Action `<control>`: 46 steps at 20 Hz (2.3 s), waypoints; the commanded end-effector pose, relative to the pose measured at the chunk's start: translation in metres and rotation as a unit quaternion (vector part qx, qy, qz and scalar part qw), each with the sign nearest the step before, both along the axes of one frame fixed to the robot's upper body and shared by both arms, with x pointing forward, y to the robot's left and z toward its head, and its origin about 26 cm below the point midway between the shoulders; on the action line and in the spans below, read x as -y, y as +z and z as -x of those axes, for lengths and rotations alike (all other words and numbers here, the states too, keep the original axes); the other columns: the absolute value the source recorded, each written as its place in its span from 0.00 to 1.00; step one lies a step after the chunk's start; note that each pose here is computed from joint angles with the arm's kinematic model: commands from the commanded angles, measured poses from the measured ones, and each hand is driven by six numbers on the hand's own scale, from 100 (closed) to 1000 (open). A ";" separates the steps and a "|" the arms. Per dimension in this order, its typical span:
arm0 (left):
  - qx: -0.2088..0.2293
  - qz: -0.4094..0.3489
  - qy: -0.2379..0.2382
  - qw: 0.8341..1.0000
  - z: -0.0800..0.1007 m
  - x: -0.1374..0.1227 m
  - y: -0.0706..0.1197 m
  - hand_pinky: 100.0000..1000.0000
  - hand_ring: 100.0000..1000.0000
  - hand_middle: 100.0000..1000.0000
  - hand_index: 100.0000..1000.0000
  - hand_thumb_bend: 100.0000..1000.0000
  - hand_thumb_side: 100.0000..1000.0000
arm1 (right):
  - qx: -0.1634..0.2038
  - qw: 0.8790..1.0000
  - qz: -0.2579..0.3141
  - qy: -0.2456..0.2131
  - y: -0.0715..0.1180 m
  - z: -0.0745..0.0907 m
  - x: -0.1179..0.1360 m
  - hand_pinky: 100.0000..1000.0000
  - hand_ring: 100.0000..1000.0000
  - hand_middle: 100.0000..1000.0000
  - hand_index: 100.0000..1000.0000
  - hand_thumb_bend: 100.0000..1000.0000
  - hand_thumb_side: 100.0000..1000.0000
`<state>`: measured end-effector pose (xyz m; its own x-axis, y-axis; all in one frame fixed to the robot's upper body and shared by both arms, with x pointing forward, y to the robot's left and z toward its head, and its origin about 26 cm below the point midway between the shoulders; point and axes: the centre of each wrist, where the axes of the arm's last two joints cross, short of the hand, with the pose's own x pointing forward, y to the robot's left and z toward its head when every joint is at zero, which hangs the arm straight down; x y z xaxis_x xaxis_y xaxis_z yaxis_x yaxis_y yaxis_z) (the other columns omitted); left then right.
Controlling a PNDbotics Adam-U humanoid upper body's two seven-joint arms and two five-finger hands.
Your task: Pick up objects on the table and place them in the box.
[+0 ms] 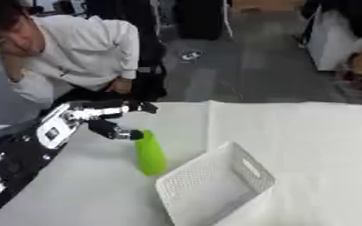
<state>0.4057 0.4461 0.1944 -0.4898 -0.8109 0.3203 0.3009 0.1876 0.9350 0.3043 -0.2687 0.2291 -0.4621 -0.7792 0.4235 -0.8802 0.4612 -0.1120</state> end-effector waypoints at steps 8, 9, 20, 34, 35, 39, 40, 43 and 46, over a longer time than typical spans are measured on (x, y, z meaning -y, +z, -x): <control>-0.034 -0.059 -0.016 0.998 -0.004 -0.009 0.016 1.00 1.00 1.00 1.00 0.47 0.83 | 0.016 1.000 0.008 0.010 0.010 0.001 -0.005 0.09 0.22 0.46 0.58 0.00 0.62; -0.034 -0.060 -0.016 0.997 -0.004 -0.009 0.017 1.00 1.00 1.00 1.00 0.47 0.83 | 0.016 1.000 0.008 0.011 0.010 0.001 -0.006 0.09 0.22 0.46 0.58 0.00 0.62; -0.053 -0.077 -0.017 0.995 -0.008 -0.009 0.014 1.00 1.00 1.00 1.00 0.47 0.84 | 0.020 1.000 0.009 0.014 0.011 0.001 -0.008 0.09 0.22 0.46 0.58 0.00 0.62; -0.087 -0.071 -0.013 0.994 -0.010 -0.011 0.001 1.00 0.94 1.00 1.00 0.49 0.81 | 0.023 1.000 0.007 0.018 0.013 0.000 -0.009 0.09 0.22 0.46 0.58 0.00 0.62; -0.090 -0.071 -0.012 0.993 -0.010 -0.011 0.000 1.00 0.93 1.00 1.00 0.49 0.82 | 0.023 1.000 0.007 0.019 0.013 0.000 -0.009 0.09 0.22 0.46 0.58 0.00 0.62; -0.096 -0.060 -0.011 0.994 -0.010 -0.011 -0.006 1.00 0.91 1.00 1.00 0.47 0.82 | 0.023 1.000 0.006 0.019 0.013 0.000 -0.009 0.10 0.22 0.46 0.58 0.00 0.62; -0.096 -0.056 -0.010 0.994 -0.010 -0.011 -0.007 1.00 0.90 1.00 1.00 0.47 0.81 | 0.023 1.000 0.006 0.019 0.013 0.000 -0.009 0.10 0.22 0.46 0.58 0.00 0.62; -0.095 -0.053 -0.007 0.994 -0.010 -0.012 -0.009 0.98 0.86 1.00 1.00 0.46 0.81 | 0.024 1.000 0.006 0.020 0.013 0.000 -0.009 0.10 0.22 0.46 0.58 0.00 0.62; -0.099 -0.055 -0.005 0.994 -0.010 -0.012 -0.011 0.98 0.86 1.00 1.00 0.46 0.81 | 0.024 0.999 0.005 0.020 0.014 0.000 -0.009 0.10 0.22 0.46 0.58 0.00 0.62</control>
<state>0.4159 0.4529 0.1688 -0.3247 -0.8682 0.3752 0.4479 0.2083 0.8695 0.3062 -0.2611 0.2335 -0.4450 -0.7895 0.4227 -0.8919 0.4331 -0.1300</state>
